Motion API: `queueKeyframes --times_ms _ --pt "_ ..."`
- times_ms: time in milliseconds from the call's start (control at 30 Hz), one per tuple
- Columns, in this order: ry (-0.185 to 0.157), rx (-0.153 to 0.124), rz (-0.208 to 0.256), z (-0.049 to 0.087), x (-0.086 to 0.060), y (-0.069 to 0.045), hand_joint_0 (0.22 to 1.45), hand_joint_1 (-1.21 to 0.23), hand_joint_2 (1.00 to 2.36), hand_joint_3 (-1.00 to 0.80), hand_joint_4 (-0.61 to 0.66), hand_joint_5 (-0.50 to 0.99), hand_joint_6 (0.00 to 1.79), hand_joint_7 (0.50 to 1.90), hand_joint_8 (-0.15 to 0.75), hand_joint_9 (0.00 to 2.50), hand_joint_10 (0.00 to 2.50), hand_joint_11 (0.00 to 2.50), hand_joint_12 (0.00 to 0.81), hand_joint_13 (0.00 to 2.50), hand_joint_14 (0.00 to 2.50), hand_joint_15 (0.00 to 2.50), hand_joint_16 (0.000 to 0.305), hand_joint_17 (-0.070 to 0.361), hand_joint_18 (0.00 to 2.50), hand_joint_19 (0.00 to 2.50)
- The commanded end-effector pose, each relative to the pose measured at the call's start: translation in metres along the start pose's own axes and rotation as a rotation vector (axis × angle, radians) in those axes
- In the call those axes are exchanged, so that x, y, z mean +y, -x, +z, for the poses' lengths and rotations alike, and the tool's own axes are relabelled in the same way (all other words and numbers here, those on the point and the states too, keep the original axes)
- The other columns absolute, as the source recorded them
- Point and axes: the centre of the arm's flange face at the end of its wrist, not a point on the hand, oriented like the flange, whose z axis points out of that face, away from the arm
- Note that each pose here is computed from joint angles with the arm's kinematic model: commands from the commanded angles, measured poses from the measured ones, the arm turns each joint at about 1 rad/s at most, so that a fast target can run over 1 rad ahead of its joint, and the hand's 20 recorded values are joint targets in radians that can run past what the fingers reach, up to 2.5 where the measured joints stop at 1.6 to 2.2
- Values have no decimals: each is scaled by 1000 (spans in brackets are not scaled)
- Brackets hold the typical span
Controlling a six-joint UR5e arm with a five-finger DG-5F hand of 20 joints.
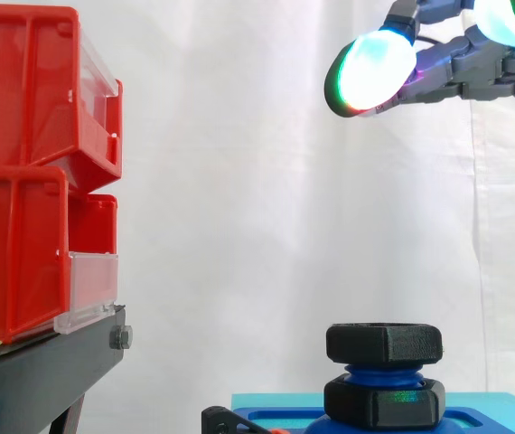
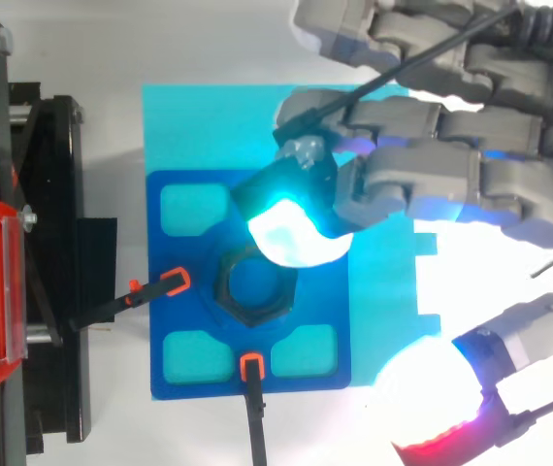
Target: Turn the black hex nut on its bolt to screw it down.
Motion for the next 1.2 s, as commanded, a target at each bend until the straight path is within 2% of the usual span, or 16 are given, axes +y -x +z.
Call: queueKeyframes --times_ms 0,67,167,267,300,333,367,533,567,700,800,833,900,933,1067,1167 --pt "42 8 -67 0 6 -3 440 -432 1000 -500 154 -50 504 991 249 514 0 0 346 198 0 0 50 112 0 161" --pt "57 15 -81 -1 11 -4 440 -431 1000 -500 154 -44 504 1019 254 537 0 0 346 206 0 0 50 112 0 168" --pt "57 21 -85 3 15 -3 442 -429 1000 -500 156 -38 505 1043 255 539 0 0 345 216 0 0 49 111 0 173" --pt "54 61 -100 14 16 -16 447 -415 1000 -500 164 -35 505 1068 257 545 0 0 345 229 0 0 49 109 0 168" --pt "54 111 -117 22 16 -28 448 -412 1000 -500 165 -33 505 1078 260 563 0 0 345 241 0 0 49 109 4 175" --pt "56 119 -122 25 18 -29 449 -409 1000 -500 158 -33 505 1079 259 565 0 0 346 244 0 0 49 109 7 175" --pt "61 142 -138 33 19 -37 450 -408 1000 -500 164 -32 505 1076 260 573 0 0 346 245 0 0 49 109 14 175" --pt "81 163 -188 56 26 -42 455 -390 1000 -500 154 -30 505 1084 261 595 0 0 345 260 0 0 48 108 46 189" --pt "87 171 -199 63 25 -48 456 -388 1000 -500 160 -30 505 1083 261 607 1 0 345 266 0 0 48 108 55 188" --pt "110 170 -196 67 31 -50 461 -384 1000 -500 146 -28 505 1080 257 615 1 0 341 275 0 0 47 107 67 201" --pt "131 172 -247 66 34 -51 464 -381 1000 -500 130 -28 505 1080 255 625 0 5 339 289 0 0 47 106 85 210" --pt "142 169 -295 66 37 -52 466 -380 1000 -500 136 -28 505 1084 255 638 0 11 339 291 0 0 47 106 87 210" --pt "148 166 -315 66 38 -52 468 -377 1000 -500 129 -27 505 1077 256 641 0 5 338 296 0 0 47 105 104 215" --pt "152 185 -334 65 36 -64 468 -377 1000 -500 134 -27 505 1076 255 641 0 11 338 297 0 0 47 105 104 214" --pt "162 215 -342 63 34 -88 472 -371 1000 -500 125 -25 505 1084 254 656 0 9 337 308 0 0 46 104 116 232" --pt "191 223 -339 64 37 -98 474 -365 1000 -500 120 -21 505 1088 251 673 0 28 334 320 0 0 46 103 133 239"
